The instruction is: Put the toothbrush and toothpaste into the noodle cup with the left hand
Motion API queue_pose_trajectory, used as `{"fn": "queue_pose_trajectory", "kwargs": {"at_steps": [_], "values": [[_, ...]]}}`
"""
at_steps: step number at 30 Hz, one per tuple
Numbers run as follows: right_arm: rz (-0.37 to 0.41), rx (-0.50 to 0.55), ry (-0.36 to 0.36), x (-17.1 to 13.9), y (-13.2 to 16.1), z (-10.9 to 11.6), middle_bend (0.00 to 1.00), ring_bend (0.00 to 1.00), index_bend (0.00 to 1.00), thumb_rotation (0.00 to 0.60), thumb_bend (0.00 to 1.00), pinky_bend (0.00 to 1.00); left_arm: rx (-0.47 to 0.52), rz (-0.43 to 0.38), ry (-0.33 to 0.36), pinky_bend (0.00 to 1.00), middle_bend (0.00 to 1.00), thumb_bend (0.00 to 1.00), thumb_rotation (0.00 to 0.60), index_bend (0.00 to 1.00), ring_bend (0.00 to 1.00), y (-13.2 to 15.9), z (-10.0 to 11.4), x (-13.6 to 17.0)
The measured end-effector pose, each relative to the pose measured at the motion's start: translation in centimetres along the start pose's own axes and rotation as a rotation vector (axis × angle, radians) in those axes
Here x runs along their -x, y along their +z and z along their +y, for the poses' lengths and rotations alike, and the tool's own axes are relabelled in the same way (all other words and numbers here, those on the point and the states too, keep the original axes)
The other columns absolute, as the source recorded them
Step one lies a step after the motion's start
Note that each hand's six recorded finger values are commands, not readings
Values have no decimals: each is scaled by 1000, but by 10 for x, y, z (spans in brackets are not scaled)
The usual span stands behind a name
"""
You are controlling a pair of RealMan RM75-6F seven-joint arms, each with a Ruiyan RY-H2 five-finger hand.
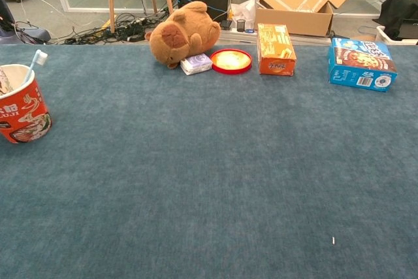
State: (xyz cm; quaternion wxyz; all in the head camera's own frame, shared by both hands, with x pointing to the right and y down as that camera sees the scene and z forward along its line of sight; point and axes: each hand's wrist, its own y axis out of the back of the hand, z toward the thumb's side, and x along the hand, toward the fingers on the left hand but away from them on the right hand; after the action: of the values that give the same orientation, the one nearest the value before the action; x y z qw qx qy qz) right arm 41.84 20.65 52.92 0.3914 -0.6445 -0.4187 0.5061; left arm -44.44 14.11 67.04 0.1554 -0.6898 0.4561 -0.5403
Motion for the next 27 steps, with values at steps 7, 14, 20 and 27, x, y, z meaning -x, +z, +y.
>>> {"fn": "queue_pose_trajectory", "kwargs": {"at_steps": [7,14,20,27], "values": [[0,1,0,0,0,0,256,237,192,600,157,596,-2,3,1,0,0,377,600,381,0,-1,0,0],[0,1,1,0,0,0,256,237,191,600,157,596,-3,3,1,0,0,377,600,377,0,-1,0,0],[1,1,2,1,0,0,256,237,191,600,157,596,-3,4,0,0,0,377,600,365,0,-1,0,0],[0,2,3,1,-1,0,256,237,191,600,157,596,-3,4,-3,0,0,378,600,358,0,-2,-2,1]]}}
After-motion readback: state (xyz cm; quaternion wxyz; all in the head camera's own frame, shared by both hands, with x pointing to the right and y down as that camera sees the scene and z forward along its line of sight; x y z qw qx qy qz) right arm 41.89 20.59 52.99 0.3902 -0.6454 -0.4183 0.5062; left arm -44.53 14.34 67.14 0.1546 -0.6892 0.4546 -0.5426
